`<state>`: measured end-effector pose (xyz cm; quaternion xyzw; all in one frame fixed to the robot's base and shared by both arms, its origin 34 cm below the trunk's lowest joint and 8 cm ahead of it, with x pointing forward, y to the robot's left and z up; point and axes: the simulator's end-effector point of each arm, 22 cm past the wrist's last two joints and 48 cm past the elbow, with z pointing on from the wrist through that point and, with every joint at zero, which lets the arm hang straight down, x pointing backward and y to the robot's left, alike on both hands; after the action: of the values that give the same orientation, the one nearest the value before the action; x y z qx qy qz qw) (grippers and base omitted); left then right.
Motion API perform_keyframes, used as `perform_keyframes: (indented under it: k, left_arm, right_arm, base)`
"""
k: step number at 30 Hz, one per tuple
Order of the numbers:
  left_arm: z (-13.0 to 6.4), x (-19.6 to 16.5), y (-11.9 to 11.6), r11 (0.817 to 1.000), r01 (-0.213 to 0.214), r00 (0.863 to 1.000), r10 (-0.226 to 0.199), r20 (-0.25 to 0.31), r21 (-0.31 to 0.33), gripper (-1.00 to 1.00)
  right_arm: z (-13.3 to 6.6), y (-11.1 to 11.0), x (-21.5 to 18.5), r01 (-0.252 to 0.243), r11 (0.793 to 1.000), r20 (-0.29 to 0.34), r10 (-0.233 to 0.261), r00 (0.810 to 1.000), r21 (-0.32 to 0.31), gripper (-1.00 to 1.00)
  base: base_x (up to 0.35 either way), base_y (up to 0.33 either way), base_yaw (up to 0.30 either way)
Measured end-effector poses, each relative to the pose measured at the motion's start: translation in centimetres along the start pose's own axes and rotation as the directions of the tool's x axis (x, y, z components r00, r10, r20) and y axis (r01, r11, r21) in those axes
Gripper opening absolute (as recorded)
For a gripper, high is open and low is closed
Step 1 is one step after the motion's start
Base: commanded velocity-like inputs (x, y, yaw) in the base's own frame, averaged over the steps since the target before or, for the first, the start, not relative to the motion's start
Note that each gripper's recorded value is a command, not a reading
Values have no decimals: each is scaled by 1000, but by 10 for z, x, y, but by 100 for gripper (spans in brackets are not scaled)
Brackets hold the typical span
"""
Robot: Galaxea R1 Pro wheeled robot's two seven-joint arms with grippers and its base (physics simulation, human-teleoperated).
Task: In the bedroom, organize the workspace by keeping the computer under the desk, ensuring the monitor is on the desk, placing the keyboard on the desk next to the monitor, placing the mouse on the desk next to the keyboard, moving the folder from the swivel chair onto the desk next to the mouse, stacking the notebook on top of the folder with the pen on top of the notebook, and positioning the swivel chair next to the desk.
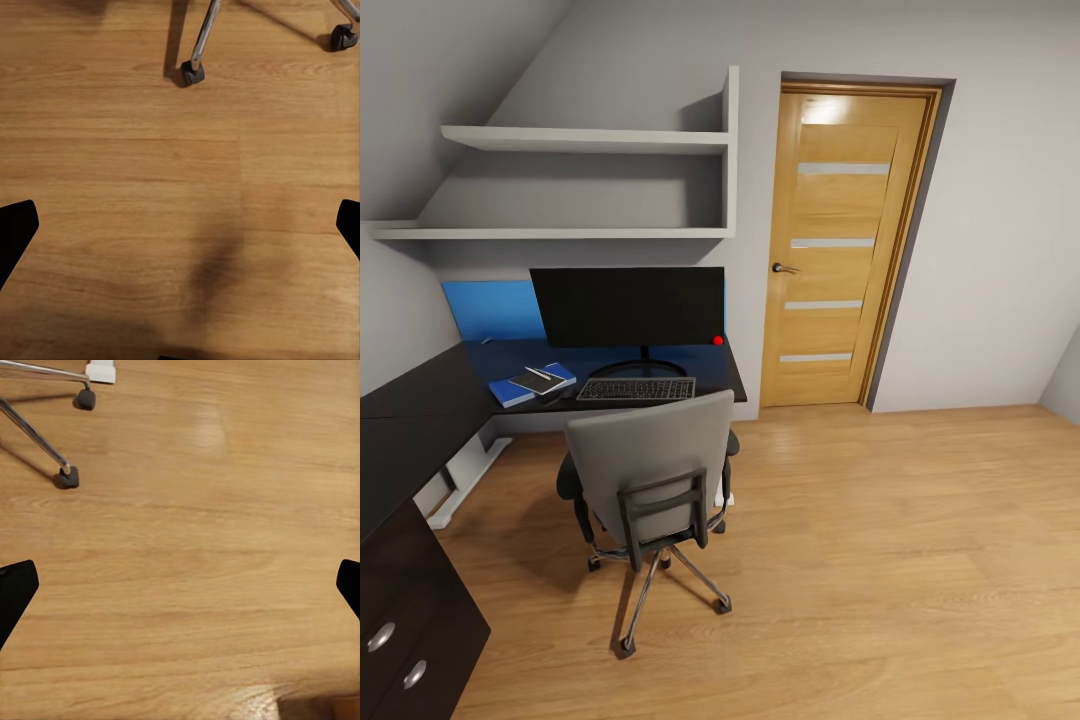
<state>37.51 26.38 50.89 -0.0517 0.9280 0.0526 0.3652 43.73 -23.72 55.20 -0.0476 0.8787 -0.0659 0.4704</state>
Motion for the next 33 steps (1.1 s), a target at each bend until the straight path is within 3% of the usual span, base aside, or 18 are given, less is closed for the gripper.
perform_keyframes:
  k: [33]
  left_arm:
    - [0, 0, 2, 1000, -1, 1000, 1, -1, -2, 100]
  right_arm:
    - [0, 0, 0, 0, 1000, 0, 0, 1000, 0, 100]
  base:
    - [0, 0, 0]
